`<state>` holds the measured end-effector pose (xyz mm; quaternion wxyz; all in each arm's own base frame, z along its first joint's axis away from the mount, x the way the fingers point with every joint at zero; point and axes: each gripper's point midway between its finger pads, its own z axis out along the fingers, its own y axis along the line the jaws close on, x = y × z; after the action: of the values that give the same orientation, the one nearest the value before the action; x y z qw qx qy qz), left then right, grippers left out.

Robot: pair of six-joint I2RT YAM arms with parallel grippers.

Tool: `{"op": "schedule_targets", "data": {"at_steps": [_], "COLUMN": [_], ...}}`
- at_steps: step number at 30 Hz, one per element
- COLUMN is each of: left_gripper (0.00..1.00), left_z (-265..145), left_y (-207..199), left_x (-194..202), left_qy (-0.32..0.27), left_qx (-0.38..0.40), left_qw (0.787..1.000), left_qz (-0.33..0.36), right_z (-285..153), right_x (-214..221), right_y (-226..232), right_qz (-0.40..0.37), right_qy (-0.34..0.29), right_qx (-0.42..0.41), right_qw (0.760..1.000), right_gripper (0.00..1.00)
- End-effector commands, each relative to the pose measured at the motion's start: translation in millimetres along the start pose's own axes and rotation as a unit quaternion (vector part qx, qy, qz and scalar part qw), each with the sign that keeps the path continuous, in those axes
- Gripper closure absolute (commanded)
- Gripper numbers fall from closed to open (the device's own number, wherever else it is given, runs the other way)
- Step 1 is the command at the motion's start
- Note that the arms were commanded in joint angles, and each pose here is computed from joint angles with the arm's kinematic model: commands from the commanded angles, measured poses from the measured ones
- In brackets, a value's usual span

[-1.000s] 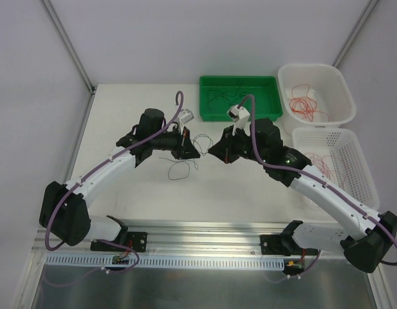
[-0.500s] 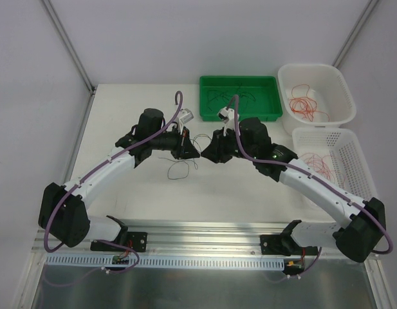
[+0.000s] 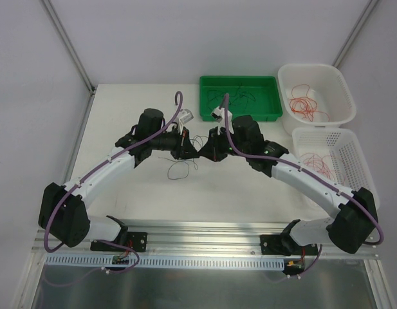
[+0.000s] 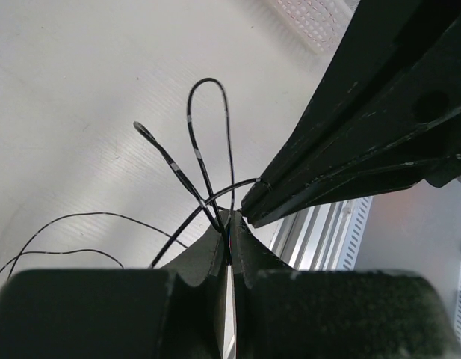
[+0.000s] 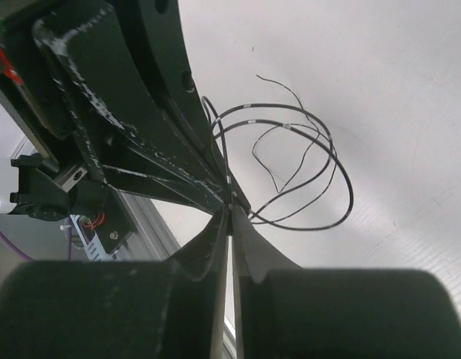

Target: Untangle the cables

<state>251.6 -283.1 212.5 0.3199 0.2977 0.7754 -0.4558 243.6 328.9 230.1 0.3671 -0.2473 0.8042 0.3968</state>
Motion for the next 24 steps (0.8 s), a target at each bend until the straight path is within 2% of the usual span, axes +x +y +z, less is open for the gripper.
{"op": "schedule_targets", "data": {"at_steps": [1, 7, 15, 21, 24], "left_gripper": [1.00, 1.00, 1.00, 1.00, 1.00], "left_z": [-3.0, -2.5, -20.9, -27.4, -37.3], "left_y": [-3.9, 9.9, 41.0, 52.1, 63.3], "left_x": [-9.1, -8.2, -19.0, -21.4, -23.8], "left_qy": [-0.010, -0.005, -0.031, -0.037, -0.048], "left_qx": [0.001, -0.024, -0.063, -0.068, -0.095], "left_qw": [1.000, 1.000, 0.995, 0.993, 0.990], "left_qz": [0.017, -0.005, -0.064, -0.090, -0.095], "right_z": [-17.8, -48.4, -67.7, -81.8, -98.2], "right_x": [-45.1, -50.1, -29.9, -26.3, -34.9], "right_y": [25.8, 26.8, 11.7, -20.7, -39.0], "right_qz": [-0.044, -0.070, -0.072, -0.042, -0.027], "right_qy": [-0.065, -0.090, -0.093, -0.116, -0.135], "right_qx": [-0.031, -0.011, 0.015, 0.084, 0.128], "right_qw": [0.996, 0.993, 0.993, 0.989, 0.982], "right_gripper": [0.96, 0.99, 0.99, 0.99, 0.99]}}
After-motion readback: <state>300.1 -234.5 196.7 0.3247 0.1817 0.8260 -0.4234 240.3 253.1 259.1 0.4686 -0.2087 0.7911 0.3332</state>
